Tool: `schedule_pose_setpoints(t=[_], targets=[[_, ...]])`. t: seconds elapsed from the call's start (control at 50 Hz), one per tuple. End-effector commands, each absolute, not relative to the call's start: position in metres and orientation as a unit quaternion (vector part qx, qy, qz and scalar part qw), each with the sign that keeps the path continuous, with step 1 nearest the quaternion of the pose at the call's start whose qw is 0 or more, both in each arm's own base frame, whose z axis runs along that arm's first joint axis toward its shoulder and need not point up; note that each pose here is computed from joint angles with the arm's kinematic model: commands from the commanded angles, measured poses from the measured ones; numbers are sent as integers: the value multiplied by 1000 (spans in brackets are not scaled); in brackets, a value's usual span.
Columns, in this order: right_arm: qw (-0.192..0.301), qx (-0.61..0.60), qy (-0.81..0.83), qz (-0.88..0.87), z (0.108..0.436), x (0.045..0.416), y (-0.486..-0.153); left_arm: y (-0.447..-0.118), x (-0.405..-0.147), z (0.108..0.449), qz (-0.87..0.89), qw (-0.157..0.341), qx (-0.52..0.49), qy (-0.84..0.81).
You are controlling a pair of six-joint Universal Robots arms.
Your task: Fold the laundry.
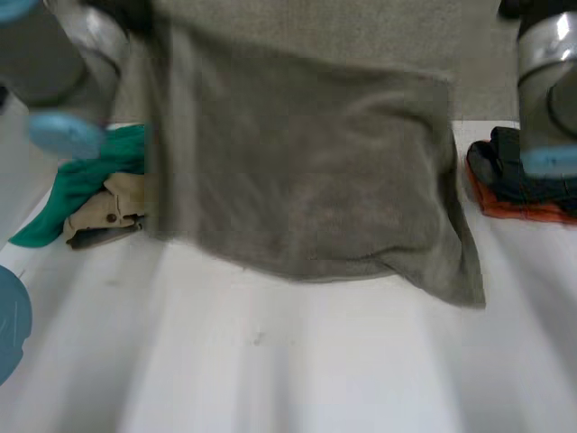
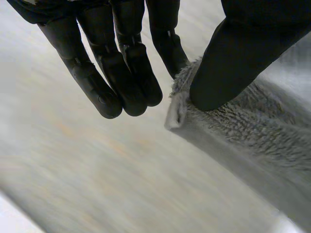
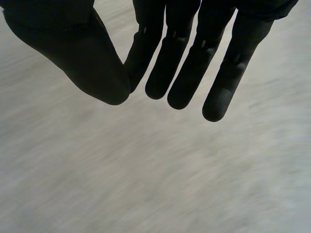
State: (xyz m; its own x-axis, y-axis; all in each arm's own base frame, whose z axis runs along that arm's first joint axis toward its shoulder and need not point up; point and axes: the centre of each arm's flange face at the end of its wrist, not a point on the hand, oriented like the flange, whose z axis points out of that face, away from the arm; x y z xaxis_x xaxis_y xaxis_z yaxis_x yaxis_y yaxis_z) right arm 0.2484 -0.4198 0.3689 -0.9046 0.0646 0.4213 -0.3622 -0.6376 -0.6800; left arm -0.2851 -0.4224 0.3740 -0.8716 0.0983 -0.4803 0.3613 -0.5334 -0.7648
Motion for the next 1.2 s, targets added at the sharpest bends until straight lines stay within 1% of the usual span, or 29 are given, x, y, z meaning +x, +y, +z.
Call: schedule_pose_setpoints(t=[0.02,0.1,0.12,0.18,0.2,0.26,0.28,0.34,0.36,0.4,0.42,0.48,0.5,0.56,0.58,0.64,0.66,0.76,0.84,0.88,0.94,0.96,1.02,1.04,1.1,1.12,1.16,1.18,1.2], targets=[[74,155,-388,906,401,253,-395,-404,-276,450,-922,-16,124,367],[62,187,-427,883,384,254,-391,-412,-270,428,-907,-6,140,396],[60,199,-447,870,372,253,-390,-416,-267,417,-904,-2,146,403],[53,213,-479,850,354,251,-389,-418,-264,401,-894,0,158,419],[43,224,-502,834,340,250,-389,-419,-263,387,-884,-3,164,437],[22,243,-530,812,318,252,-386,-413,-262,370,-868,-10,179,464],[2,256,-543,800,306,254,-386,-405,-263,364,-859,-19,190,475],[-32,276,-556,783,289,259,-385,-391,-265,355,-845,-37,209,491],[-52,286,-563,774,280,263,-385,-381,-266,351,-838,-49,224,496],[-69,293,-567,767,272,265,-387,-368,-268,347,-830,-64,240,500],[-82,297,-568,763,267,268,-389,-353,-271,344,-821,-81,257,502],[-99,301,-564,763,264,273,-394,-331,-274,341,-810,-106,282,504],[-106,302,-560,764,262,277,-399,-314,-275,341,-804,-120,298,501],[-115,306,-552,767,261,283,-406,-288,-274,346,-800,-134,318,491],[-121,311,-546,768,259,289,-410,-271,-273,350,-800,-145,328,481],[-134,323,-537,767,254,301,-412,-246,-271,356,-799,-157,346,467],[-144,333,-530,766,251,310,-412,-231,-268,361,-800,-163,353,457],[-187,375,-506,754,234,344,-401,-191,-261,375,-806,-180,372,425],[-222,405,-498,734,211,370,-387,-160,-254,384,-808,-189,381,408],[-238,424,-497,719,186,388,-376,-140,-247,391,-813,-189,381,398],[-237,439,-501,707,165,396,-371,-131,-242,395,-817,-186,377,396],[-228,450,-504,701,151,397,-371,-130,-238,395,-819,-179,372,398],[-204,462,-505,700,140,396,-374,-135,-232,396,-822,-165,365,404],[-185,458,-511,704,137,394,-380,-141,-228,394,-823,-155,360,412],[-145,424,-535,716,146,383,-396,-154,-220,393,-825,-138,347,425],[-125,402,-551,720,154,373,-405,-162,-217,392,-824,-132,341,433],[-108,383,-564,723,165,363,-411,-170,-213,392,-825,-125,334,439],[-99,374,-569,725,171,358,-414,-175,-210,391,-824,-121,329,445],[-84,358,-574,732,191,348,-417,-183,-206,389,-822,-116,321,455]])
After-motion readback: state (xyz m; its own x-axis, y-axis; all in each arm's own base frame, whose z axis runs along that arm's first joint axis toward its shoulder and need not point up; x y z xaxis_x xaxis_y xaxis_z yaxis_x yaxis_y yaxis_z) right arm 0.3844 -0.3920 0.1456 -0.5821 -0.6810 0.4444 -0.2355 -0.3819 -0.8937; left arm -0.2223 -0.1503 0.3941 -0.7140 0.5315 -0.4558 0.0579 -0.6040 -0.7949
